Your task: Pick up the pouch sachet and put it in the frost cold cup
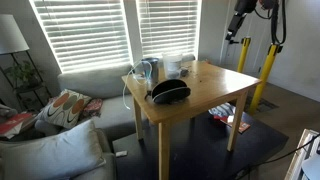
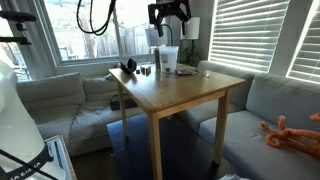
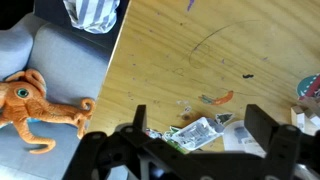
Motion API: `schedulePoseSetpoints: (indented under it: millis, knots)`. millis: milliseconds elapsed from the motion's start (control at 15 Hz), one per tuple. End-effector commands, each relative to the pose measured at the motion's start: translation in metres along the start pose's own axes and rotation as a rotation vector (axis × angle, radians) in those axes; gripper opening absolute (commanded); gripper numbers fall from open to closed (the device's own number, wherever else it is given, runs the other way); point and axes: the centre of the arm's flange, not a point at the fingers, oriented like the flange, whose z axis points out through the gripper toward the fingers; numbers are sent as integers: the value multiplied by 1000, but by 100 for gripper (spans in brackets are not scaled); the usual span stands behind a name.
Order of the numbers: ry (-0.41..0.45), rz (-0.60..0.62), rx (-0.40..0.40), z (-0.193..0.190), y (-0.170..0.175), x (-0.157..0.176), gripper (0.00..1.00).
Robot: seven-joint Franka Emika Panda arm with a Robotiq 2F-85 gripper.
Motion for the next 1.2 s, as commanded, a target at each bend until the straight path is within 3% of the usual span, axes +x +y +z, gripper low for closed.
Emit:
schedulePoseSetpoints:
  millis: [0, 867, 1133]
  knots:
    - [1, 0, 0, 0, 0, 0, 100]
    - [1, 0, 0, 0, 0, 0, 100]
    - [99, 118, 135, -3, 29, 19, 100]
